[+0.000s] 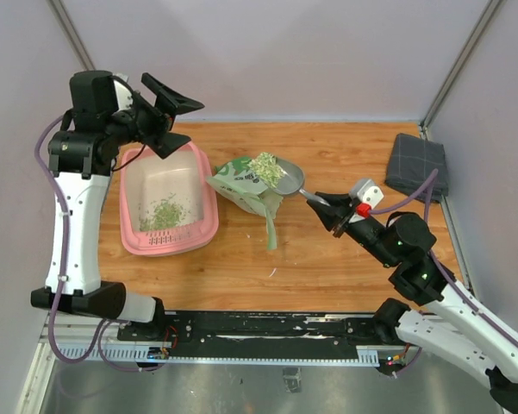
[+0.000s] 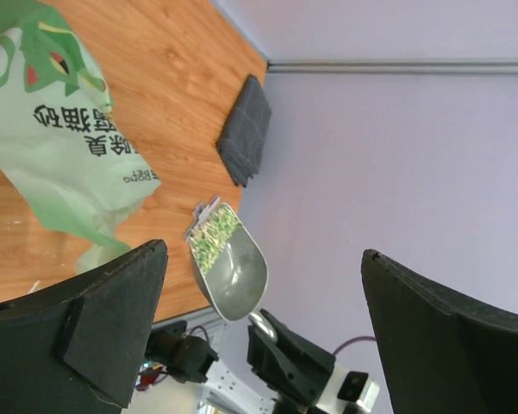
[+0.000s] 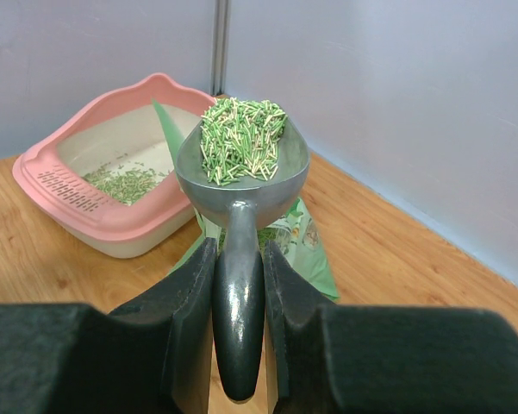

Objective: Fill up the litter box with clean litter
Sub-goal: Pour the cat litter into the litter box.

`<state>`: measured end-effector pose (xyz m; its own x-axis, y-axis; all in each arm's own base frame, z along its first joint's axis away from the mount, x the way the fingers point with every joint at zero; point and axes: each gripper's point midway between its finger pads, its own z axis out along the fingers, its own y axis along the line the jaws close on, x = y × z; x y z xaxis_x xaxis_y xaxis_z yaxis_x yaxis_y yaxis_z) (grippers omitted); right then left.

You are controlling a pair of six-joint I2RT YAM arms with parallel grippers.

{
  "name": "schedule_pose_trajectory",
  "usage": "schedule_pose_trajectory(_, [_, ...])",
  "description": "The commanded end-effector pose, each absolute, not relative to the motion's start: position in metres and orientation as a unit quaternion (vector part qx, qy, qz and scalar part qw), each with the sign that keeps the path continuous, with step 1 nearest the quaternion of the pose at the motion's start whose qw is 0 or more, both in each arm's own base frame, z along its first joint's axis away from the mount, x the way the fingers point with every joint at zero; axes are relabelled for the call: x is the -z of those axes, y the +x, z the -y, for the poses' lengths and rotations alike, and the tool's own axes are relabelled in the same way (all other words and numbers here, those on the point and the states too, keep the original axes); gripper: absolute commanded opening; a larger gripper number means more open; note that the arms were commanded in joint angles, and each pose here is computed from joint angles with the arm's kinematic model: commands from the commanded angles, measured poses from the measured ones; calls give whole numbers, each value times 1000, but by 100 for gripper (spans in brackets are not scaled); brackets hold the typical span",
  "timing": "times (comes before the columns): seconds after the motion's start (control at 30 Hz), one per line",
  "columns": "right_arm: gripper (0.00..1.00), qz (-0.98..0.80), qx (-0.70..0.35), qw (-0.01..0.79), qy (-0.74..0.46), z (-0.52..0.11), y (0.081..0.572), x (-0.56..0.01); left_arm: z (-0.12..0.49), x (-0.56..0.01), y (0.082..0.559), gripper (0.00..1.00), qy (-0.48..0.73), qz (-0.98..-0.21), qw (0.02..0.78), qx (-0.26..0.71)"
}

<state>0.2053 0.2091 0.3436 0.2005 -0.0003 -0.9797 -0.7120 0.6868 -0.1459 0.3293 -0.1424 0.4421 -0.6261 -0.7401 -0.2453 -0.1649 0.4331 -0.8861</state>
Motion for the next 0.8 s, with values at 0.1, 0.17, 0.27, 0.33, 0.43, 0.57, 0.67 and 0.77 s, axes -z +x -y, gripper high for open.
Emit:
schedule_pose_trajectory(0.1, [1,-520,-287,744,-306,-231,204,-398,138,-481,293,99,-283,-755,334,488])
schedule_pose_trajectory(0.17, [1,-515,-294,742,-313,-242,205,-401,137,-488,286,99,-282,-749,339,495])
schedule_pose_trajectory(0.27, [1,-505,-301,741,-325,-260,205,-408,137,-497,273,99,-280,-741,344,504])
schedule_pose_trajectory(0.33, [1,-499,-308,738,-333,-273,203,-411,137,-502,266,99,-281,-736,346,510])
schedule_pose_trajectory(0.43, [1,-493,-317,733,-344,-292,200,-413,137,-515,256,99,-276,-726,355,520])
schedule_pose_trajectory(0.57, [1,-484,-333,725,-360,-322,192,-412,140,-537,248,99,-265,-713,359,541])
schedule_pose_trajectory(0.67, [1,-481,-347,715,-370,-348,186,-409,141,-553,243,99,-259,-700,367,555])
schedule_pose_trajectory(0.77, [1,-482,-359,704,-378,-373,183,-403,143,-556,240,99,-256,-695,364,565])
